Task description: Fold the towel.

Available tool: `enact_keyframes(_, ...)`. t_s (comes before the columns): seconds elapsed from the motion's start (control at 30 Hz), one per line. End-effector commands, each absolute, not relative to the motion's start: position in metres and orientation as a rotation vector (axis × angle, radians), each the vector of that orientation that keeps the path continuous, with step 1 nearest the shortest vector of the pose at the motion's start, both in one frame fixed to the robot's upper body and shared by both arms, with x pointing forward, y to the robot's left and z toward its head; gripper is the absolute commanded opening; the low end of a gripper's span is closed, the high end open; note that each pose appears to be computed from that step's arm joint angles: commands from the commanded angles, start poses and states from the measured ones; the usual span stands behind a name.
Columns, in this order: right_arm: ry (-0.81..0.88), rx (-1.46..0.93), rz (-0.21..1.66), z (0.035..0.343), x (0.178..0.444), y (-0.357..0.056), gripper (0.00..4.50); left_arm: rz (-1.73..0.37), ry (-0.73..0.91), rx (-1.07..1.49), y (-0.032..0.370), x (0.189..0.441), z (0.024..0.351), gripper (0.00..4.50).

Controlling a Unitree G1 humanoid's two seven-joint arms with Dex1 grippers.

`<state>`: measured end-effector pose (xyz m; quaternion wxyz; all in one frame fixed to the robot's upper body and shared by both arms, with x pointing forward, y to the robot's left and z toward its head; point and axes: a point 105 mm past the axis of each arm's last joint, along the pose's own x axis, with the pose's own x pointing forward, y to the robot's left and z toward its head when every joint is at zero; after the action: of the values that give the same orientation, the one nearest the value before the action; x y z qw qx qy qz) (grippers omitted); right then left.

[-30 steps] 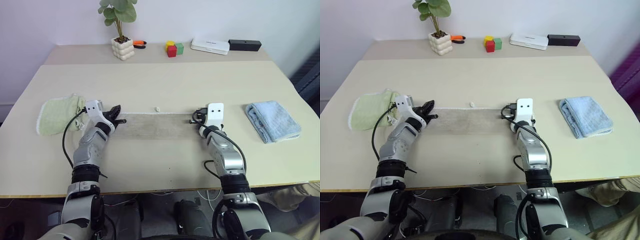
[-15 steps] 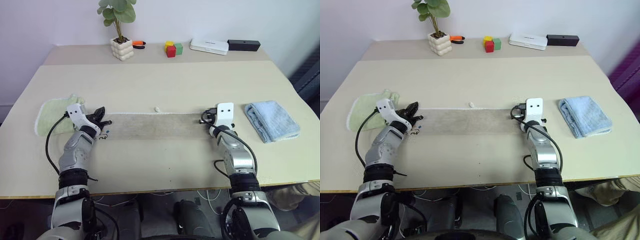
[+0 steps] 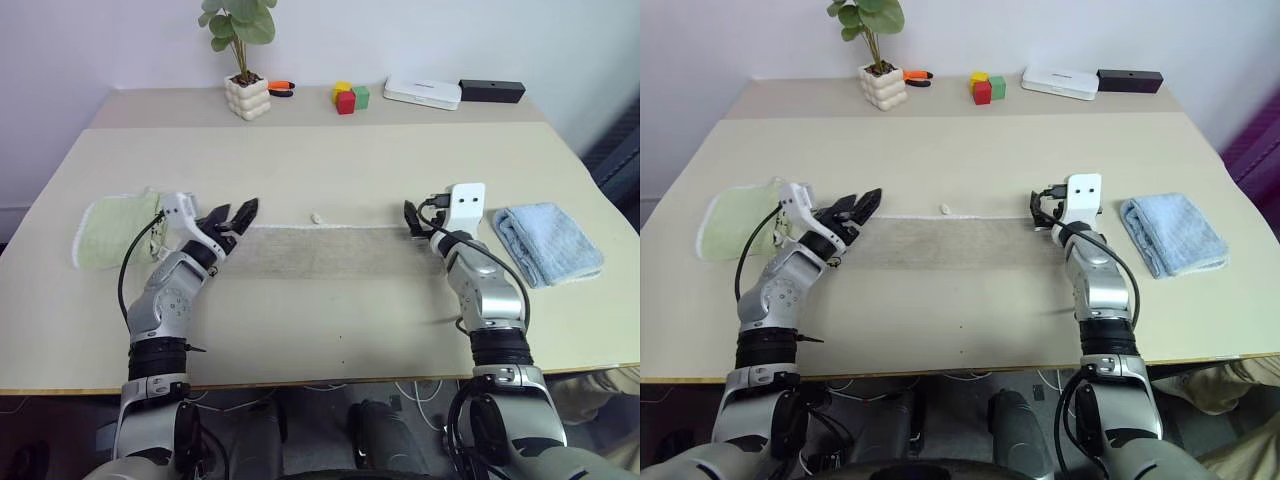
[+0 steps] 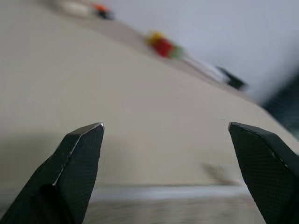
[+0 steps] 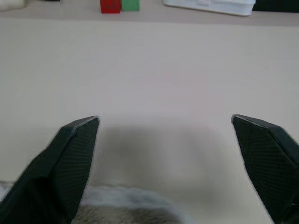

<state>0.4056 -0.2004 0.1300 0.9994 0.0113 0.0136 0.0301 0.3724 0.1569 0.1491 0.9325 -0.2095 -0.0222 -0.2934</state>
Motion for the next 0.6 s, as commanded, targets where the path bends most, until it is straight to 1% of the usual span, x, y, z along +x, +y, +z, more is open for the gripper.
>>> enact_keyframes(0.03,-0.053,0.159,0.084,0.169,0.399,-0.210,4.47,-0.905,-0.136,-0.314,0.125,0.341,0.192,4.50)
enact_keyframes(0.1,-0.048,0.253,0.121,0.176,0.390,-0.211,4.47,-0.988,-0.182,-0.251,0.120,0.331,0.206,4.50)
enact_keyframes(0.2,0.062,0.294,0.219,0.168,0.368,-0.205,4.47,-1.155,-0.242,-0.199,0.121,0.310,0.220,4.50)
enact_keyframes(0.23,0.092,0.308,0.228,0.165,0.362,-0.206,4.47,-1.202,-0.244,-0.195,0.122,0.304,0.221,4.50)
enact_keyframes(0.33,0.171,0.527,0.215,0.156,0.337,-0.214,4.47,-1.330,-0.185,-0.200,0.143,0.290,0.216,4.50)
enact_keyframes(0.4,0.192,0.598,0.238,0.155,0.321,-0.213,4.47,-1.346,-0.191,-0.198,0.154,0.290,0.219,4.50)
enact_keyframes(0.43,0.200,0.612,0.243,0.156,0.318,-0.211,4.47,-1.345,-0.197,-0.197,0.157,0.291,0.220,4.50)
enact_keyframes(0.6,0.235,0.818,0.161,0.144,0.285,-0.222,4.47,-1.320,-0.118,-0.123,0.191,0.300,0.214,4.50)
